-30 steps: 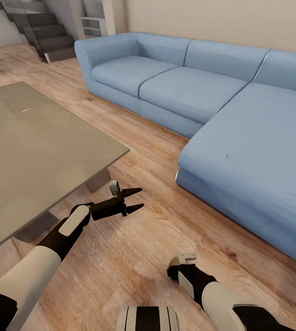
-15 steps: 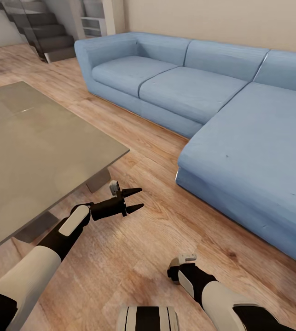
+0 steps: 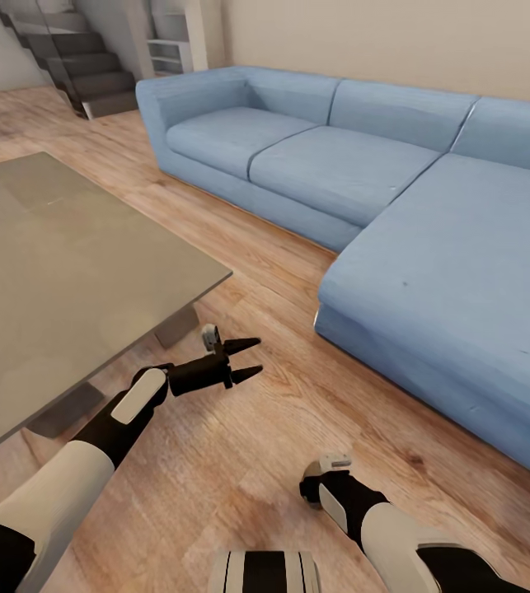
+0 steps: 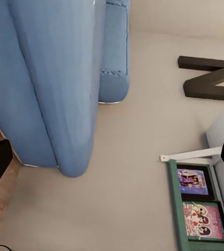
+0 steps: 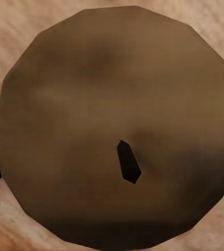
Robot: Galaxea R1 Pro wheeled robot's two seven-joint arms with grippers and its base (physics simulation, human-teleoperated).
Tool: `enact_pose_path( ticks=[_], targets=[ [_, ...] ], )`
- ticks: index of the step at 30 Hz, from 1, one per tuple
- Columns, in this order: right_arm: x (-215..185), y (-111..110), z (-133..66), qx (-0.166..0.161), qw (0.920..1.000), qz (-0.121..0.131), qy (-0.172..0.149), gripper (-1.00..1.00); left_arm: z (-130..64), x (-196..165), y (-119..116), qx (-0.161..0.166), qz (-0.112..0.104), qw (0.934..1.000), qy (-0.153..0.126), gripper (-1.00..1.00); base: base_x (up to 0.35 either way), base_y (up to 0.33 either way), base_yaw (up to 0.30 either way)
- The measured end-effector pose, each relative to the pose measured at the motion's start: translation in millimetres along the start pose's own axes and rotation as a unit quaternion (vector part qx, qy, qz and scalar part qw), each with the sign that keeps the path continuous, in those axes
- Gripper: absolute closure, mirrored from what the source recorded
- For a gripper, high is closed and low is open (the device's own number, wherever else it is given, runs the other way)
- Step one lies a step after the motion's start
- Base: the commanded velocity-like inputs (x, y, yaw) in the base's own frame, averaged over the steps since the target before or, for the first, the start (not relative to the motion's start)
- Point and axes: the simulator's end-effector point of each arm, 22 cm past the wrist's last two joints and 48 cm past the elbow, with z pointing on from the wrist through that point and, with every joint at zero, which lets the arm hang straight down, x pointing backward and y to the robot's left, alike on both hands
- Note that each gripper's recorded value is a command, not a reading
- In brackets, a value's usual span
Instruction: Place each of the two pumpkins and all three candles from the living room inside a cabinet in the living room (use any cabinet), then make sure every cabinet is closed, and position the cauldron so it is next to a table in the living room.
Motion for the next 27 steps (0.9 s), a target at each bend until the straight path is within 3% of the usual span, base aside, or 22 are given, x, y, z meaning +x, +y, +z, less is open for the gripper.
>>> enact_pose_path(
  ticks=[10,19,25,26,27],
  targets=[
    [-17.1,-1.2,-15.8,0.001,0.9998,0.0,-0.02,1.0,4.8,7.1,-25.1,0.005,0.02,0.9998,0.008,-1.0,0.0,0.0,0.0],
    [-33.8,-2.2,-31.1,0.002,0.9993,0.002,-0.037,1.0,10.0,15.3,-33.0,-0.019,0.041,0.9989,0.014,-1.0,0.0,0.0,0.0],
    [-19.6,-5.1,-44.6,0.004,0.9995,-0.01,0.029,1.0,9.7,11.9,-45.4,-0.022,0.059,0.998,0.003,-1.0,0.0,0.0,0.0],
    [-26.6,-6.4,-49.0,0.004,0.9995,-0.008,0.029,1.0,9.8,12.1,-47.9,-0.021,0.062,0.9979,0.003,-1.0,0.0,0.0,0.0],
    [-38.9,-11.3,-64.2,0.005,0.9983,-0.004,0.058,1.0,9.0,11.7,-42.0,-0.04,0.07,0.9967,0.003,-1.0,0.0,0.0,0.0]
  ],
)
